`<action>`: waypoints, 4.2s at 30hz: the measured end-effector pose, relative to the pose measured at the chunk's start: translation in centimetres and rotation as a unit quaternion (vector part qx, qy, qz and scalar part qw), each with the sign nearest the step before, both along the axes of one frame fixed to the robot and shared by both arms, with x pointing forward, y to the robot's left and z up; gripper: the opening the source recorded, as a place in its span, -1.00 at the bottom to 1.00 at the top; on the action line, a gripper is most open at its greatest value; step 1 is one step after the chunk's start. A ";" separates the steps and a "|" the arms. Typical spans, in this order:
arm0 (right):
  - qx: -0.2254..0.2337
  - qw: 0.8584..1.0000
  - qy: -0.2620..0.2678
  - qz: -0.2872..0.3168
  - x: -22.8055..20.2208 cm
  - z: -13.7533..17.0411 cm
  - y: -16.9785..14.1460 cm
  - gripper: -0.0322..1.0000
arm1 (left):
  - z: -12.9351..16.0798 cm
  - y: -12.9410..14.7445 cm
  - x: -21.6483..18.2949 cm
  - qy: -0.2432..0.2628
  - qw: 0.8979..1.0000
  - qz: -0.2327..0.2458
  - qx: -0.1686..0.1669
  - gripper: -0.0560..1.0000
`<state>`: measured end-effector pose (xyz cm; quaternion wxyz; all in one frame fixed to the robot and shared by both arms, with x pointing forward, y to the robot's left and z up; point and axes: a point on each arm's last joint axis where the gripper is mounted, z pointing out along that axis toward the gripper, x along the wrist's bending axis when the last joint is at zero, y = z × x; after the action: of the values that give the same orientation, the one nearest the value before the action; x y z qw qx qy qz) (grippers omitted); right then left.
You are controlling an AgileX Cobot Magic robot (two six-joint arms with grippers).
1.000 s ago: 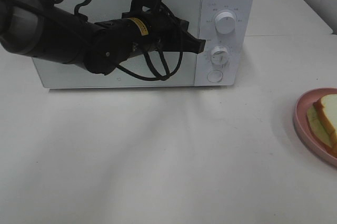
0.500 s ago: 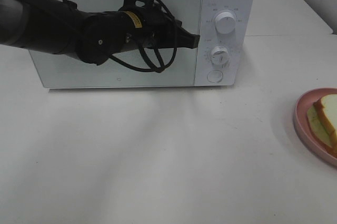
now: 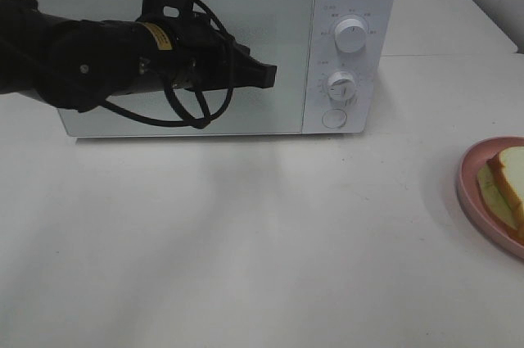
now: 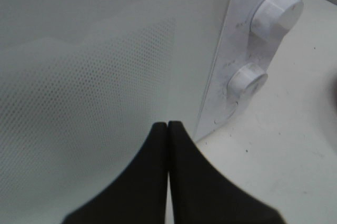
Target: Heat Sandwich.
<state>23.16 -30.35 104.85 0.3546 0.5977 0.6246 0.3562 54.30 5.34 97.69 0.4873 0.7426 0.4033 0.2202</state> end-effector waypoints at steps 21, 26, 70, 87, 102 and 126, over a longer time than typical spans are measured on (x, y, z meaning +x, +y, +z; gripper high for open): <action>0.000 1.000 0.000 0.000 0.0 0.0 0.0 0.53 | 2.0 3.7 -5.9 0.239 0.954 -0.052 0.174 0.97; 0.000 1.000 0.000 0.000 0.0 0.0 0.0 0.53 | 2.7 4.9 -7.5 0.291 0.931 -0.056 0.213 0.97; 0.000 1.000 0.000 0.000 0.0 0.0 0.0 0.53 | 9.8 23.6 -22.4 0.286 0.924 0.231 0.103 0.97; 0.000 1.000 0.000 0.000 0.0 0.0 0.0 0.53 | 8.0 24.0 -30.0 0.047 0.974 0.215 0.060 0.97; 0.000 1.000 0.000 0.000 0.0 0.0 0.0 0.53 | 8.0 24.1 -30.8 0.014 0.974 0.219 0.049 0.98; 0.000 1.000 0.000 0.000 0.0 0.0 0.0 0.53 | 7.9 24.0 -31.3 -0.002 0.964 0.263 0.044 0.98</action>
<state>23.16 -30.35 104.85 0.3544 0.5980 0.6243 0.3564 23.04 29.37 105.55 0.3796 0.6305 0.5735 0.3597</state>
